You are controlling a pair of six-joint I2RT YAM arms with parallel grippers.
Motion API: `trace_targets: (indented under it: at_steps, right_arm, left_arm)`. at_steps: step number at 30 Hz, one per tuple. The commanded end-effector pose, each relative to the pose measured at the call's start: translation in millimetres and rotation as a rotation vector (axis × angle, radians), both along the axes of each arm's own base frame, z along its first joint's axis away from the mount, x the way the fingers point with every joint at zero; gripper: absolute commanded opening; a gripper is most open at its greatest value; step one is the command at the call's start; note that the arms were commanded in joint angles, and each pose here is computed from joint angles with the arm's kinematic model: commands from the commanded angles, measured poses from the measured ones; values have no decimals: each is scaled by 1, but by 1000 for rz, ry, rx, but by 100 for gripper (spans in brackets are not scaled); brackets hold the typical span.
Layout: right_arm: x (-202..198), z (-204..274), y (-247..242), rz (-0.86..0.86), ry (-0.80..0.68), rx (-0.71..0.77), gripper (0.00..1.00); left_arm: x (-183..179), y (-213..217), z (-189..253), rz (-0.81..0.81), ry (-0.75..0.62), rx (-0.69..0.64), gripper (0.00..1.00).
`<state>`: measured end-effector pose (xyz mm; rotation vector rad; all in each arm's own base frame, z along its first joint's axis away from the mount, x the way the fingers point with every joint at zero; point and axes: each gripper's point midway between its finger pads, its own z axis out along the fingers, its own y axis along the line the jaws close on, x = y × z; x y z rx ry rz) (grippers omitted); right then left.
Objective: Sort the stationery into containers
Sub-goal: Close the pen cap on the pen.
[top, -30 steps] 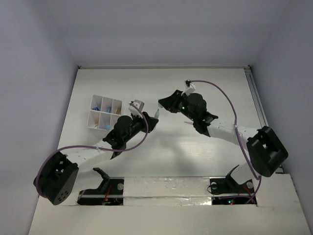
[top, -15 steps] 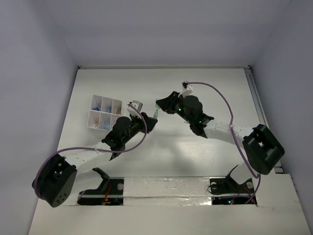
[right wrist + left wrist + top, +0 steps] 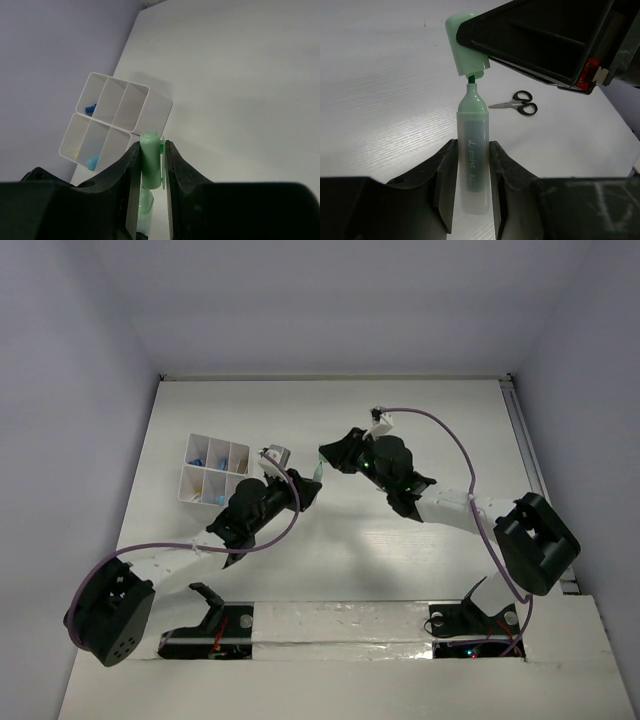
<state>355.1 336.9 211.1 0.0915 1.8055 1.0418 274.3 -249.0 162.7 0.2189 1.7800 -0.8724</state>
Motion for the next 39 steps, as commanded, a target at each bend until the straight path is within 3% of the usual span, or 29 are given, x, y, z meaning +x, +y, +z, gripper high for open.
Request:
trace_targets:
  at_steps: [1,27,39]
  right_arm:
    - [5,28,10,-3,-76,37,0]
    - [-37,32,34,-55,-177,32,2]
    - [-35,16,32,-133,-168,-153,2]
  left_arm:
    - [1,2,19,10,-56,-42,0]
    - [2,16,32,69,-83,-79,0]
    - [5,21,32,104,-87,-67,0]
